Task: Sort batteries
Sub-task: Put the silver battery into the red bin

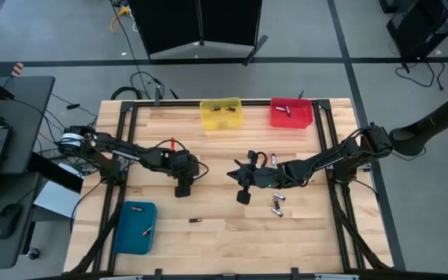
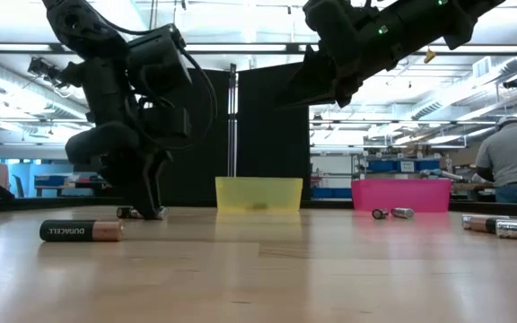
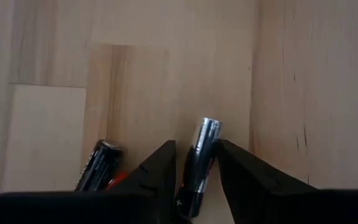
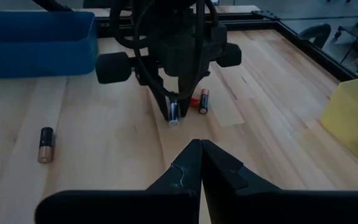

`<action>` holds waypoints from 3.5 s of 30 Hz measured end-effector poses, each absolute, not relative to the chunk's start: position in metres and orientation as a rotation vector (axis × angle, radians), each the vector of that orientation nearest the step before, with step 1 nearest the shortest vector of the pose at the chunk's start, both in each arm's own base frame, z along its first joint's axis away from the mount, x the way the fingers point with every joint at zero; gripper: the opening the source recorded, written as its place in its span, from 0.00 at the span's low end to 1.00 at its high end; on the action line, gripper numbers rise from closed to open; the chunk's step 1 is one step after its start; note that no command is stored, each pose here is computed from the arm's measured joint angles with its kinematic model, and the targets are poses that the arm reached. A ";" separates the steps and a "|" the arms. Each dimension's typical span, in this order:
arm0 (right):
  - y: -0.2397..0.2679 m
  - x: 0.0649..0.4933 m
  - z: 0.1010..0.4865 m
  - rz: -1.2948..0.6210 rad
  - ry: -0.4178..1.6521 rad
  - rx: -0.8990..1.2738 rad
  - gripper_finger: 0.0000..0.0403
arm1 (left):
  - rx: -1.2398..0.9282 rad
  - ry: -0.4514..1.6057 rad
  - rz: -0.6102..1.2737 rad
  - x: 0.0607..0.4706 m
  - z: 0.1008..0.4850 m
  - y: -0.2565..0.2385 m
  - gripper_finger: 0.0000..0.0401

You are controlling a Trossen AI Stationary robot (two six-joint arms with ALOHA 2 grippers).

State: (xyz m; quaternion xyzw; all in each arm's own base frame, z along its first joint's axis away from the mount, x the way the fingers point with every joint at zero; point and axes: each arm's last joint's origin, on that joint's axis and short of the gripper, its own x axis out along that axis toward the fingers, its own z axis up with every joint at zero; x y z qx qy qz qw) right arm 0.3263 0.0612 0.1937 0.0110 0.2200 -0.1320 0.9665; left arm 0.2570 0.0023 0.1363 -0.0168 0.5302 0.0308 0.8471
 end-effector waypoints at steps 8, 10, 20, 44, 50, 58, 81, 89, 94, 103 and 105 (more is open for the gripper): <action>0.064 0.325 0.191 -0.240 0.476 0.016 0.05 | -0.052 1.066 0.044 0.262 0.138 0.002 0.14; 0.067 0.324 0.191 -0.226 0.483 0.009 0.05 | -0.051 1.037 0.045 0.264 0.140 0.002 0.07; 0.077 0.316 0.183 -0.200 0.573 -0.017 0.05 | -0.060 0.854 0.021 0.278 0.150 0.000 0.01; 0.077 0.316 0.182 -0.191 0.582 0.023 0.05 | -0.262 1.506 0.122 0.233 0.175 -0.050 0.43; 0.077 0.316 0.182 -0.191 0.584 0.024 0.05 | -0.361 1.543 0.266 0.225 0.166 -0.045 0.43; 0.077 0.316 0.182 -0.192 0.584 0.024 0.05 | -0.328 1.548 0.328 0.222 0.160 -0.031 0.39; -0.007 0.328 0.183 0.013 0.547 0.037 0.02 | -0.302 1.653 0.381 0.215 0.173 -0.016 0.13; -0.047 0.326 0.185 0.074 0.501 -0.005 0.03 | -0.490 1.570 0.545 0.202 0.211 -0.009 0.03; -0.057 0.324 0.185 0.118 0.495 -0.002 0.03 | -0.686 1.646 0.725 0.182 0.224 -0.010 0.03; -0.057 0.323 0.185 0.168 0.495 -0.016 0.03 | -0.843 1.816 0.849 0.164 0.199 -0.020 0.02; -0.056 0.323 0.184 0.181 0.496 -0.019 0.03 | -0.860 1.848 0.901 0.157 0.191 -0.022 0.02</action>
